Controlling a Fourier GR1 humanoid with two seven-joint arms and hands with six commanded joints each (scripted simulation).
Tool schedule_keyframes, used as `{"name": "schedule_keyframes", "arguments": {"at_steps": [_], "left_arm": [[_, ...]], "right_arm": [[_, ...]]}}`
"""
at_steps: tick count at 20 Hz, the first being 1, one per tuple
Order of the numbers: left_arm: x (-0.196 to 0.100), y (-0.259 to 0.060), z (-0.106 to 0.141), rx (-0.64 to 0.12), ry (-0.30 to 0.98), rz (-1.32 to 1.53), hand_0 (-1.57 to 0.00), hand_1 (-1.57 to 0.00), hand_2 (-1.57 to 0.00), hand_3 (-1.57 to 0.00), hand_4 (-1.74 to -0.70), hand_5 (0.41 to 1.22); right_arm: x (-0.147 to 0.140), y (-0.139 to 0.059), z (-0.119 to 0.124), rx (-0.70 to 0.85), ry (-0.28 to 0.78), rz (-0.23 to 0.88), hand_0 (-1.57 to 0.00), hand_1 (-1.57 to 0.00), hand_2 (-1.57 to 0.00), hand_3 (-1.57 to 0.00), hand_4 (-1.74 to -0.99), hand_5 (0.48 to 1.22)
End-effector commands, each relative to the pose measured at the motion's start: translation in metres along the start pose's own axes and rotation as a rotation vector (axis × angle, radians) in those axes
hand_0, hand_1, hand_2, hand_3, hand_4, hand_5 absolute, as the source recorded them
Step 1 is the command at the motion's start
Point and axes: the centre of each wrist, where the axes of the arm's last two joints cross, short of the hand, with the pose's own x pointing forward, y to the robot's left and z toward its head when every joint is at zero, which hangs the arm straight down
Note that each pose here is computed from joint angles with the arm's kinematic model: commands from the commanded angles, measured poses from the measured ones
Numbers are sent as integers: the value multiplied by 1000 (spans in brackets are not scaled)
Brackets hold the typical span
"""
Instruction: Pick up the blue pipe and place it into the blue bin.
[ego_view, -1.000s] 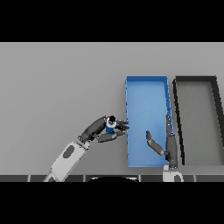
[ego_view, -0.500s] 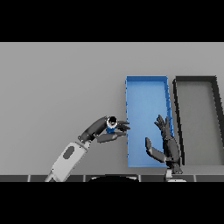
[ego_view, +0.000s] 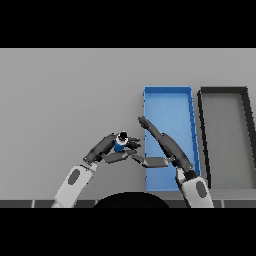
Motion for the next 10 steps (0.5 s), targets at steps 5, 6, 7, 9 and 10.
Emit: {"name": "schedule_keyframes", "arguments": {"at_steps": [5,6,7,9,10], "left_arm": [[0,2,-5,-10,-10,3,-1571,-1571,-1571,-1571,-1464,1221],[-2,3,-4,-11,-3,10,-1571,-1571,-1571,-1571,-1464,1221],[-2,4,-2,-18,-14,24,-1571,-1571,-1571,-1571,-1465,1221],[-2,2,-4,-28,4,45,-1571,-1571,-1571,-1571,-1469,1221],[-3,0,-2,-24,0,39,-1571,-1571,-1571,-1571,-1470,1221]], "right_arm": [[27,12,-29,152,-89,16,1,0,-46,1,-1268,555],[32,11,-33,168,-100,25,1,0,-48,1,-1253,554],[37,11,-38,179,-109,36,1,-2,-52,1,-1242,551],[47,17,-46,215,-120,65,-7,-16,-66,1,-1223,540],[48,16,-52,224,-107,72,-11,-20,-71,1,-1209,534]]}}
